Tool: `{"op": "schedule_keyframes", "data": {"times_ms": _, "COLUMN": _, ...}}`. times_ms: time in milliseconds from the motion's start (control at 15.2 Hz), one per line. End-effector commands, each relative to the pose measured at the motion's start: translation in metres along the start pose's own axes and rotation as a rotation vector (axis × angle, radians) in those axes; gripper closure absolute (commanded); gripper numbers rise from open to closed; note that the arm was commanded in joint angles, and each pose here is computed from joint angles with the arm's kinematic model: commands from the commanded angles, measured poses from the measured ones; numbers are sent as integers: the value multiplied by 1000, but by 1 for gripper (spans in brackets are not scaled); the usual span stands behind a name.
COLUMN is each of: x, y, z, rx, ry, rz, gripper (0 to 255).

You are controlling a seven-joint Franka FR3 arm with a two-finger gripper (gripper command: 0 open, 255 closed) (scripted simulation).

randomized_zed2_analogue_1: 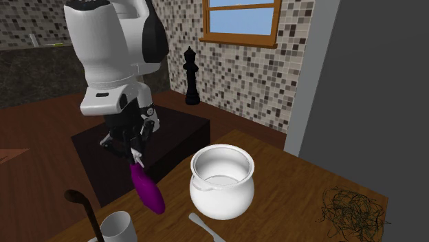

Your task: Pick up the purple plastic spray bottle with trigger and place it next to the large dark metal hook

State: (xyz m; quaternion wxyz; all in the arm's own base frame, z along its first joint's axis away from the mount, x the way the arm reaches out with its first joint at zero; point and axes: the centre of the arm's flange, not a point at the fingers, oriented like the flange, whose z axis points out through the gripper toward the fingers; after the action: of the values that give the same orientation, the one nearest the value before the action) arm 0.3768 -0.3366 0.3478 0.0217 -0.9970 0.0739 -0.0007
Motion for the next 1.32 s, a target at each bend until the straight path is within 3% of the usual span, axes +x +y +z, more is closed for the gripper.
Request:
{"op": "schedule_keyframes", "data": {"times_ms": 0, "x": 0, "y": 1, "z": 11, "rx": 0, "ry": 1, "rz": 0, "gripper": 255}}
{"op": "schedule_keyframes", "data": {"times_ms": 528, "x": 1, "y": 3, "z": 53, "rx": 0, "ry": 1, "rz": 0, "gripper": 255}}
{"op": "schedule_keyframes", "data": {"times_ms": 1056, "x": 1, "y": 3, "z": 55, "rx": 0, "ry": 1, "rz": 0, "gripper": 255}}
{"op": "schedule_keyframes", "data": {"times_ms": 1122, "x": 0, "y": 3, "z": 55, "rx": 0, "ry": 1, "rz": 0, "gripper": 0}}
{"op": "schedule_keyframes", "data": {"times_ms": 1254, "x": 0, "y": 3, "z": 55, "rx": 0, "ry": 1, "rz": 0, "gripper": 0}}
